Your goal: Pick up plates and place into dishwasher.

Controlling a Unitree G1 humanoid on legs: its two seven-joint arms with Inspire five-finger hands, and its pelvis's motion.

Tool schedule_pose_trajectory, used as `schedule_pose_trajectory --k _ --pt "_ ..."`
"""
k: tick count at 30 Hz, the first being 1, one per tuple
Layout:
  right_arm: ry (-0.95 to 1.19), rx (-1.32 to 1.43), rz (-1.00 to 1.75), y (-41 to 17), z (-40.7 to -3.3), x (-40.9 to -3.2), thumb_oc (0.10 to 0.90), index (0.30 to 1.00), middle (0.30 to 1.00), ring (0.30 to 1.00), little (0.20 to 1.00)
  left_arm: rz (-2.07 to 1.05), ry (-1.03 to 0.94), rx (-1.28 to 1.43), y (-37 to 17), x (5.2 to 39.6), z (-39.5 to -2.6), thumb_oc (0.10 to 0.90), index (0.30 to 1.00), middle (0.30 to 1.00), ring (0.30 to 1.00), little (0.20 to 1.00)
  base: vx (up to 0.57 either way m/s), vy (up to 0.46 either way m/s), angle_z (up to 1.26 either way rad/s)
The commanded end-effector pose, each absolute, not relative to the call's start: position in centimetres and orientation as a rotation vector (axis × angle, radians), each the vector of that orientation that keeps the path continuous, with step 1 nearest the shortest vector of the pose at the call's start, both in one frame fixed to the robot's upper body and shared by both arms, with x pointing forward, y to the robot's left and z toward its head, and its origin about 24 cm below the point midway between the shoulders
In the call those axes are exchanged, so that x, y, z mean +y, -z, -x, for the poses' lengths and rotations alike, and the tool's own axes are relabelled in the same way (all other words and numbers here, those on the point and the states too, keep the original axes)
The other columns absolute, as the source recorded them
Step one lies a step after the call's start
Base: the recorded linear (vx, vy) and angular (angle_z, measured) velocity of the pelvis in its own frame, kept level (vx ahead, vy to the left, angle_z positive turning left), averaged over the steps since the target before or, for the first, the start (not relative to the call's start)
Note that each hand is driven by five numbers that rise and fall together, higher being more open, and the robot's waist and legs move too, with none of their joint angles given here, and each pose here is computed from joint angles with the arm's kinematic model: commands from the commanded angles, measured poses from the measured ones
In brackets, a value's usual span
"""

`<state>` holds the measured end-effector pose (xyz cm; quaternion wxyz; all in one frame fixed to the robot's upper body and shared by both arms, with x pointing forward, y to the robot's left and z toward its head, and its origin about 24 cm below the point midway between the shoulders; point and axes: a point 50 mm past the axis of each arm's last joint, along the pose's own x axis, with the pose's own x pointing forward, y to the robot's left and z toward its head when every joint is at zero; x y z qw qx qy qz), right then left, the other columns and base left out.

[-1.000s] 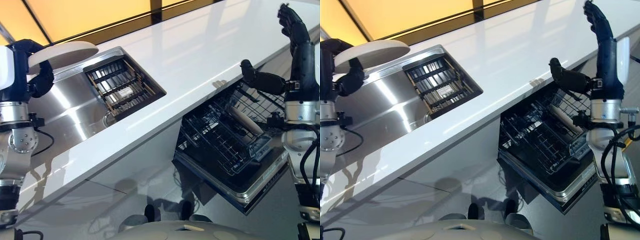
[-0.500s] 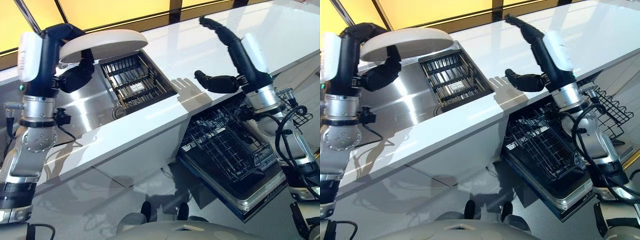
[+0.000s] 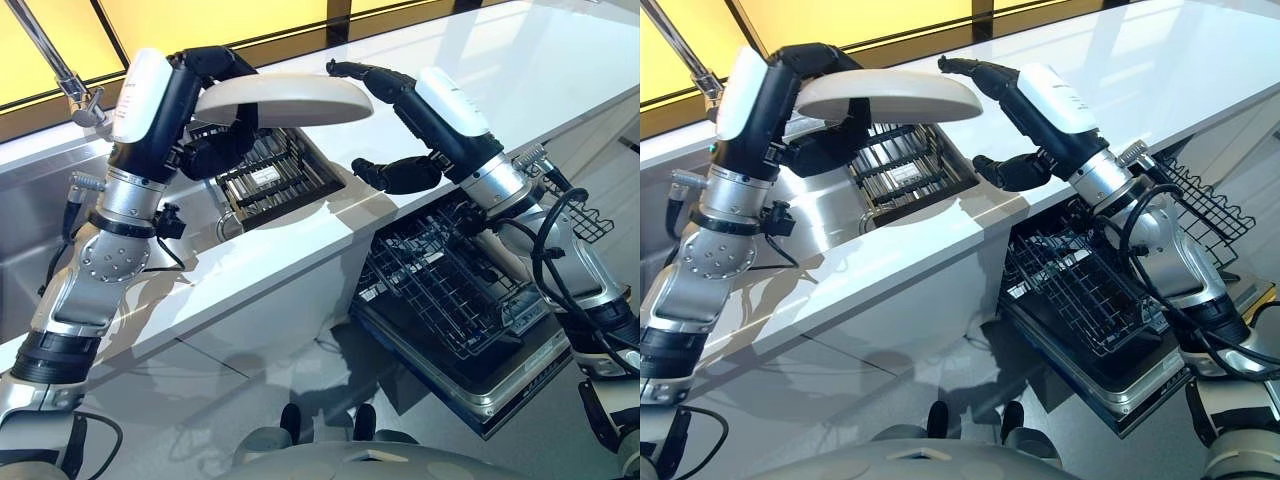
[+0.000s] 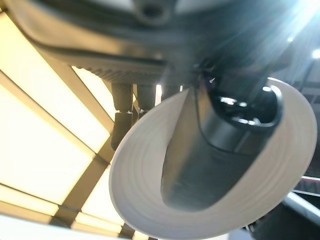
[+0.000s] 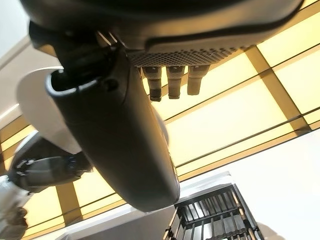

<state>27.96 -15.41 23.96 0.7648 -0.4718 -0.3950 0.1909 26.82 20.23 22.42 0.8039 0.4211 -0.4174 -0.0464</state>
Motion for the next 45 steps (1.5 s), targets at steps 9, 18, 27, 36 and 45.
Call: schedule_pose_trajectory --k 9,18,27,36,45 --pt "-0.404 -1.175 0.885 -30.1 -25.9 -12.9 0.800 0.900 0.900 0.900 0.900 -0.726 0.182 -1.240 -28.0 16.7 -25.5 0.100 0.300 0.300 0.300 0.200 -0.01 0.009 -0.04" --pt "-0.459 -0.875 0.827 -28.5 -28.6 -13.3 0.800 0.900 0.900 0.900 0.900 -0.671 0.109 -1.453 -28.7 15.9 -24.0 0.100 0.300 0.300 0.300 0.200 0.00 0.000 0.00" --pt "-0.418 -0.867 0.756 -28.4 -29.5 -13.2 0.100 0.300 0.300 0.300 0.200 -0.610 0.127 -1.478 -29.4 15.1 -24.1 0.100 0.300 0.300 0.300 0.200 0.00 0.000 0.00" --pt "-0.371 -0.953 0.632 -29.1 -29.3 -12.7 0.100 0.300 0.300 0.300 0.200 -0.480 0.194 -1.351 -28.4 14.3 -25.6 0.100 0.300 0.300 0.300 0.200 0.00 0.003 -0.05" --pt "-0.305 -0.974 0.658 -29.4 -29.8 -12.6 0.100 0.300 0.300 0.300 0.200 -0.428 0.213 -1.406 -28.5 13.5 -25.4 0.100 0.300 0.300 0.300 0.200 0.00 -0.003 -0.02"
